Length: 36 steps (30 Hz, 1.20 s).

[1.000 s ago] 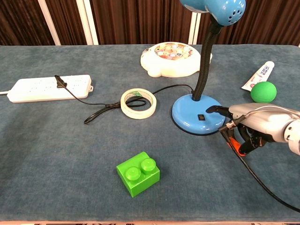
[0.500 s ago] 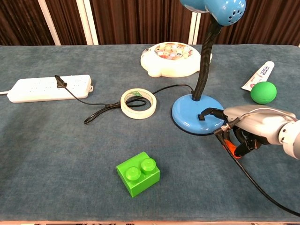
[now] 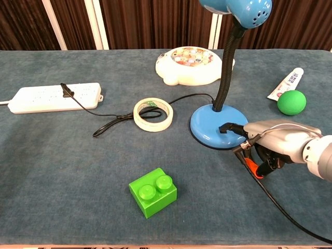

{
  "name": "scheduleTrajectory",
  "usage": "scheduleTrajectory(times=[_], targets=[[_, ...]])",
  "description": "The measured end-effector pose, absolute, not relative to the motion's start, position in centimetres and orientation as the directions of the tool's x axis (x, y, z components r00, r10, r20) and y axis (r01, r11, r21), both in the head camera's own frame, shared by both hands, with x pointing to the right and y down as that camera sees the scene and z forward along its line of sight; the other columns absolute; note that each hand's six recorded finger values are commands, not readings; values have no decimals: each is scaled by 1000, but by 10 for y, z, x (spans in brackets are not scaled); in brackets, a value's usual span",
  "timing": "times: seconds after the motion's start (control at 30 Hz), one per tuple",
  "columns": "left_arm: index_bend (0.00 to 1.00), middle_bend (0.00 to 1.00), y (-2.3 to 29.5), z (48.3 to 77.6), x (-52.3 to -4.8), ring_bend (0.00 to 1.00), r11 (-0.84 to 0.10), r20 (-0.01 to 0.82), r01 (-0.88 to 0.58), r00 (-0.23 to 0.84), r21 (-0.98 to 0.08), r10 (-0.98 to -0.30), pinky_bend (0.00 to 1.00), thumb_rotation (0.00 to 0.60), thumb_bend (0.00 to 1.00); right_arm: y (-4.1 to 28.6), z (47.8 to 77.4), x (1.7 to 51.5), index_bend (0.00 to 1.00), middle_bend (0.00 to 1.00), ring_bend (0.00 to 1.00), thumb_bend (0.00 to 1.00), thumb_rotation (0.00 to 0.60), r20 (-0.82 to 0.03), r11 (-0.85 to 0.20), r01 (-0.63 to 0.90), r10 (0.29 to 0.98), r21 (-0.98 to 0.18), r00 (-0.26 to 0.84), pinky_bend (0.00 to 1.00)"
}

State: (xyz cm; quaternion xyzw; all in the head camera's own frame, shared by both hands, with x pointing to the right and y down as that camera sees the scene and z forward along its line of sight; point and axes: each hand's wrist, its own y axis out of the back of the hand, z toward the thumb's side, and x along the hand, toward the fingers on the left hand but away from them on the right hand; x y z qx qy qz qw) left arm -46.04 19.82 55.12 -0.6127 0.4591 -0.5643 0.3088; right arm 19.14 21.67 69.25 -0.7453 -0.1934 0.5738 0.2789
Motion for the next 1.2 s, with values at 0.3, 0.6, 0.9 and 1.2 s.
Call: scheduleTrajectory(times=[0.3, 0.6, 0.9, 1.2], targets=[[173, 36, 198, 551, -461, 0, -387, 407, -213, -59, -897, -911, 0, 600, 497, 216, 694, 192, 0, 602, 675, 616, 600, -753, -773, -37, 605, -634, 261, 1000], [173, 36, 198, 551, -461, 0, -386, 406, -213, -59, -898, -912, 0, 600, 496, 220, 696, 193, 1, 601, 675, 616, 600, -764, -782, -52, 590, -621, 259, 1000], [173, 36, 198, 551, -461, 0, -387, 407, -212, -60, -897, -912, 0, 600, 496, 225, 698, 196, 16, 602, 675, 616, 600, -776, -789, -71, 577, -610, 254, 1000], [173, 36, 198, 551, -462, 0, -385, 405, -211, -63, -899, -912, 0, 600, 497, 217, 695, 195, 16, 601, 672, 615, 600, -758, -774, -48, 603, -631, 248, 1000]])
